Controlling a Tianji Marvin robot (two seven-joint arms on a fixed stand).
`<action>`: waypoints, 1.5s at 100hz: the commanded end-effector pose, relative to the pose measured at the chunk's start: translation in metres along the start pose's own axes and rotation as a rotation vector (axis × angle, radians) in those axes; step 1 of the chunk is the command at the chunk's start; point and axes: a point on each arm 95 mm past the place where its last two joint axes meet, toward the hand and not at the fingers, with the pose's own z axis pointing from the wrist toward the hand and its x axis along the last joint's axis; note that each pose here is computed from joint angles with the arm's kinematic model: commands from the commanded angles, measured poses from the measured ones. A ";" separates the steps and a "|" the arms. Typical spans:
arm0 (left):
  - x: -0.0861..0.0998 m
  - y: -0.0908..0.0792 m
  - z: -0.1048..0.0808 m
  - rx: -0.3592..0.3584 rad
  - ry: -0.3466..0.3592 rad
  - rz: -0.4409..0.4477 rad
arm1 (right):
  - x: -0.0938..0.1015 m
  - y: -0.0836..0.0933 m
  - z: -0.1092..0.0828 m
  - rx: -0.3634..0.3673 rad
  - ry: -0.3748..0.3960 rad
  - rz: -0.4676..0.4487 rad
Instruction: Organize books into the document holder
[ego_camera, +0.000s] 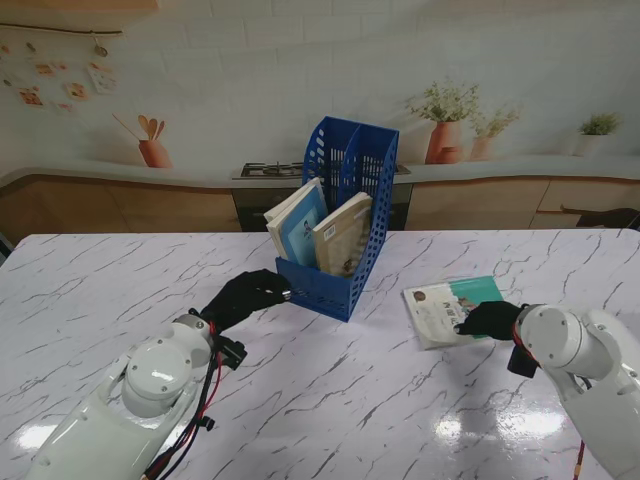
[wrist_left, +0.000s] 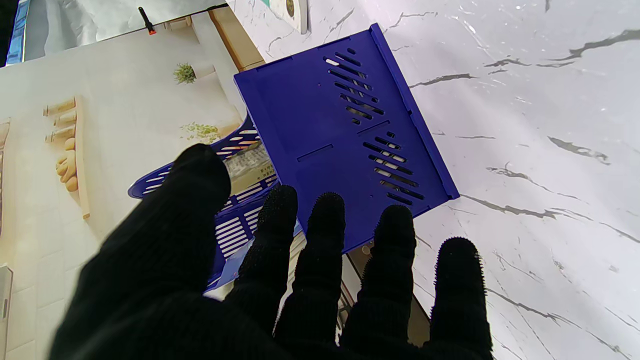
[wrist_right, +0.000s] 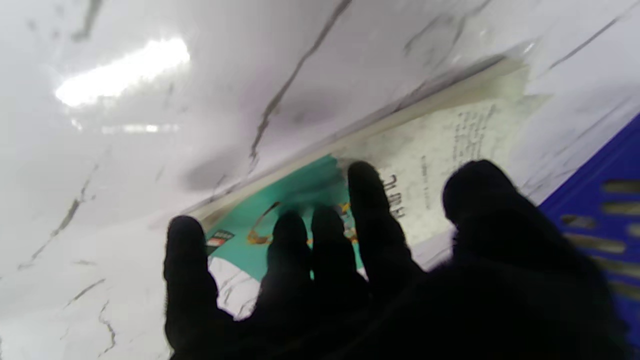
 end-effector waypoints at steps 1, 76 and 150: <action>0.000 0.003 -0.001 -0.007 0.021 -0.011 | 0.005 -0.050 0.000 0.160 -0.007 0.009; -0.002 0.000 0.001 -0.011 0.002 0.006 | 0.043 -0.021 -0.043 -0.244 0.166 0.124; -0.002 0.002 0.003 -0.022 -0.012 -0.003 | 0.017 -0.022 0.023 -0.039 0.166 0.009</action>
